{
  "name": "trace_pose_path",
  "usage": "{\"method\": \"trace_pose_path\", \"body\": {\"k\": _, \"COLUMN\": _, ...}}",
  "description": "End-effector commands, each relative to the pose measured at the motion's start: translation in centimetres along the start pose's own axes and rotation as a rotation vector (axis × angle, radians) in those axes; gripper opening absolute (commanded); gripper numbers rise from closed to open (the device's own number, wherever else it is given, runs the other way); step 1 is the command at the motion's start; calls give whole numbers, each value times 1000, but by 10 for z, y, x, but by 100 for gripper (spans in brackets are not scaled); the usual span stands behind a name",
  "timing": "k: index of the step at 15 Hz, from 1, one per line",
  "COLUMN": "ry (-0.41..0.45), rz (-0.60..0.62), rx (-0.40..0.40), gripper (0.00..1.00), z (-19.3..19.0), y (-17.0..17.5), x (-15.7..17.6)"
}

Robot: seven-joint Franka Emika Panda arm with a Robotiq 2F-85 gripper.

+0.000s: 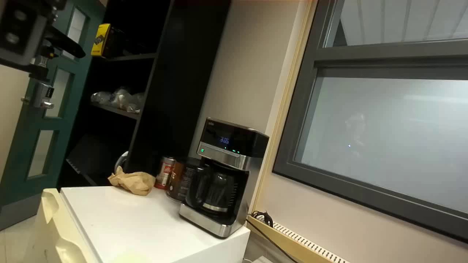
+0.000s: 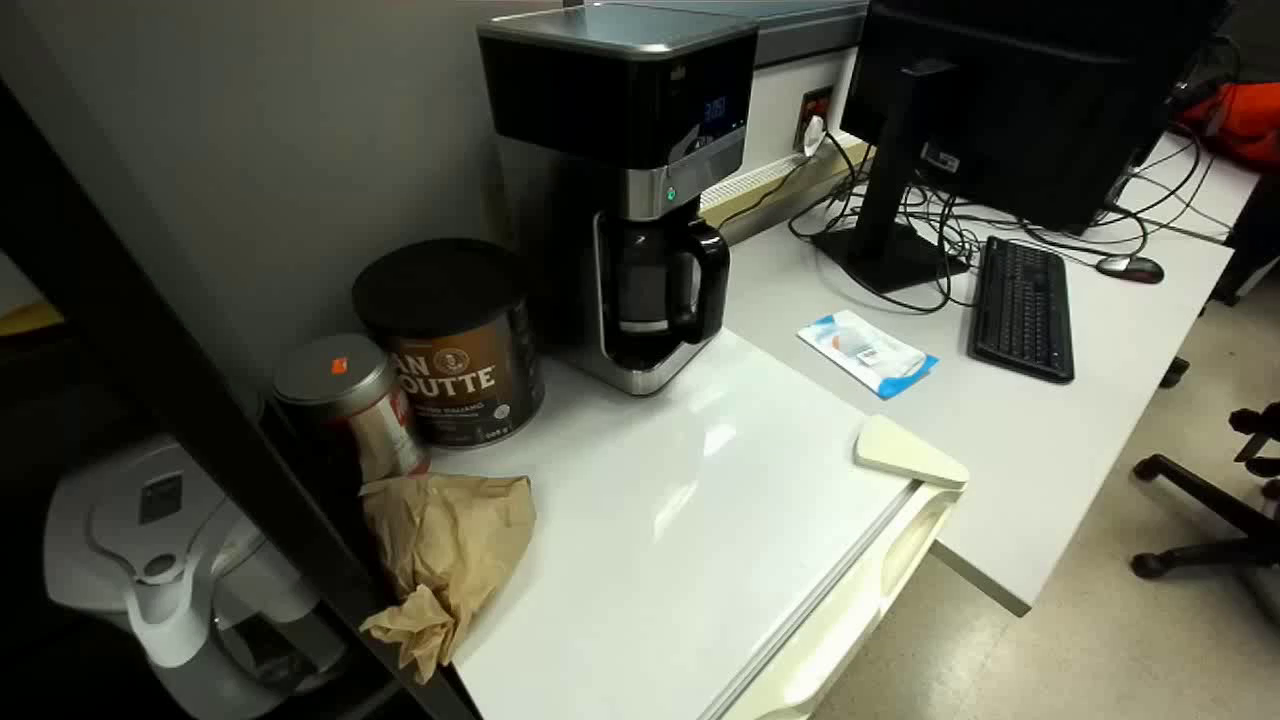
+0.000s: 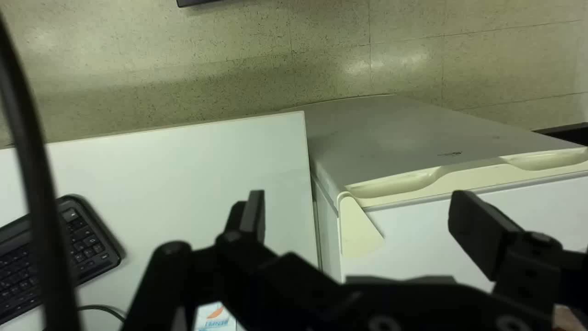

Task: Press the button on the coffee machine

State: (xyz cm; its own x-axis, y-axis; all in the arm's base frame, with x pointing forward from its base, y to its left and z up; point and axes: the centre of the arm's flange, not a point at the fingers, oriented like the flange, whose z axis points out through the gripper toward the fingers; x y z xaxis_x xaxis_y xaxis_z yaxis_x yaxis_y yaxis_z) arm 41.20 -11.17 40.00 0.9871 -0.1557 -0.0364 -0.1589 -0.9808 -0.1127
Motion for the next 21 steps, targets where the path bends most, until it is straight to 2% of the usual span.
{"method": "trace_pose_path", "body": {"k": 1, "ry": 0, "rz": 0, "rx": 0, "gripper": 100, "z": 0, "y": 0, "x": 0}}
{"method": "trace_pose_path", "body": {"k": 8, "ry": 6, "rz": -7, "rx": -21, "gripper": 100, "z": -2, "y": -3, "x": 9}}
{"method": "trace_pose_path", "body": {"k": 11, "ry": 42, "rz": -42, "rx": -98, "gripper": 100, "z": -8, "y": -18, "x": 36}}
{"method": "trace_pose_path", "body": {"k": 17, "ry": 153, "rz": -160, "rx": -284, "gripper": 100, "z": -25, "y": -64, "x": 118}}
{"method": "trace_pose_path", "body": {"k": 18, "ry": 173, "rz": -181, "rx": -309, "gripper": 75, "z": -25, "y": -71, "x": 132}}
{"method": "trace_pose_path", "body": {"k": 19, "ry": 195, "rz": -203, "rx": -338, "gripper": 73, "z": -26, "y": -78, "x": 146}}
{"method": "trace_pose_path", "body": {"k": 21, "ry": 235, "rz": -235, "rx": -388, "gripper": 59, "z": -24, "y": -89, "x": 175}}
